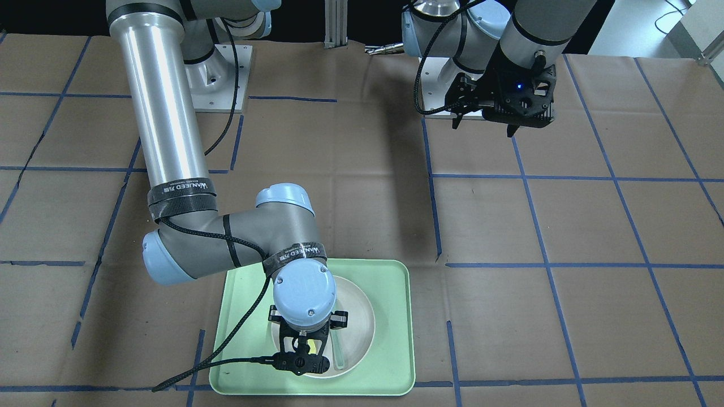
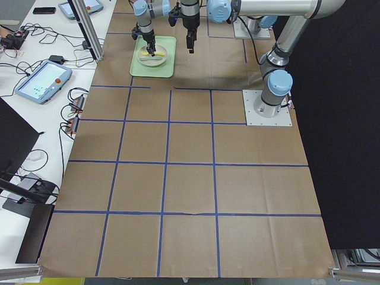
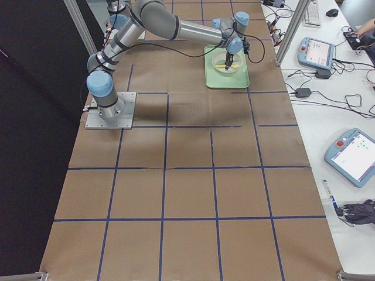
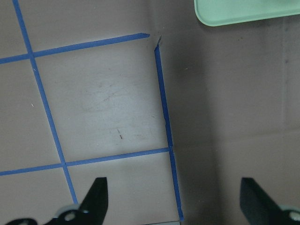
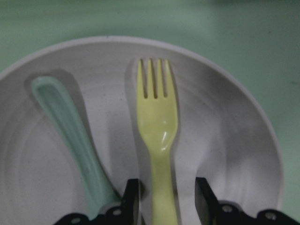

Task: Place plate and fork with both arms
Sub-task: 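Move the right gripper over the plate and grasp the yellow fork, then lift the yellow fork and lower it onto the tray beside the plate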

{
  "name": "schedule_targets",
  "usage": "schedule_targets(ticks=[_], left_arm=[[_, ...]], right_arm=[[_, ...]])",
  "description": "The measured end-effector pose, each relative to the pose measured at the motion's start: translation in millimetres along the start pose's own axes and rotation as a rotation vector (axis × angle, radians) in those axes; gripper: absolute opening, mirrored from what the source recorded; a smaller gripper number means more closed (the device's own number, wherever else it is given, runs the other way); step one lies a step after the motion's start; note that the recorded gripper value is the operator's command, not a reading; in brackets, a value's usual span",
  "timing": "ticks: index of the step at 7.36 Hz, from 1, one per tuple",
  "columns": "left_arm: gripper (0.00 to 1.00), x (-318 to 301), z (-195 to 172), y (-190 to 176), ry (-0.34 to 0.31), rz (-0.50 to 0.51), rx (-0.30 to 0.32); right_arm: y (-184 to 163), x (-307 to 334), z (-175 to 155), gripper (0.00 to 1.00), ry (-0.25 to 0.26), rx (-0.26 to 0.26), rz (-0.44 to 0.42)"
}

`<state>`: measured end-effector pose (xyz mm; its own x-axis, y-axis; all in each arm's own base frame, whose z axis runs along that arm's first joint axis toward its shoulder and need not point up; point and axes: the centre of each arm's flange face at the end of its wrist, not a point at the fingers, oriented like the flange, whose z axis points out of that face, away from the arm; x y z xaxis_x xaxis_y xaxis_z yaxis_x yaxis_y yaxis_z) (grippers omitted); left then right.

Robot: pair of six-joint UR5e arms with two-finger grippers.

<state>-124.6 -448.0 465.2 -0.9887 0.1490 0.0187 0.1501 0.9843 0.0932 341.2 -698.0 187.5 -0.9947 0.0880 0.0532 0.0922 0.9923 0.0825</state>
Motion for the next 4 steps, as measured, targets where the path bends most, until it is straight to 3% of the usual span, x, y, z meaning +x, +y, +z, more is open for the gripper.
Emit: schedule_targets(ticks=[4], left_arm=[[1.00,0.0,-1.6,1.0,-0.002,0.001,0.003]], right_arm=[[-1.8,0.4,-0.9,0.10,-0.002,0.008,0.004]])
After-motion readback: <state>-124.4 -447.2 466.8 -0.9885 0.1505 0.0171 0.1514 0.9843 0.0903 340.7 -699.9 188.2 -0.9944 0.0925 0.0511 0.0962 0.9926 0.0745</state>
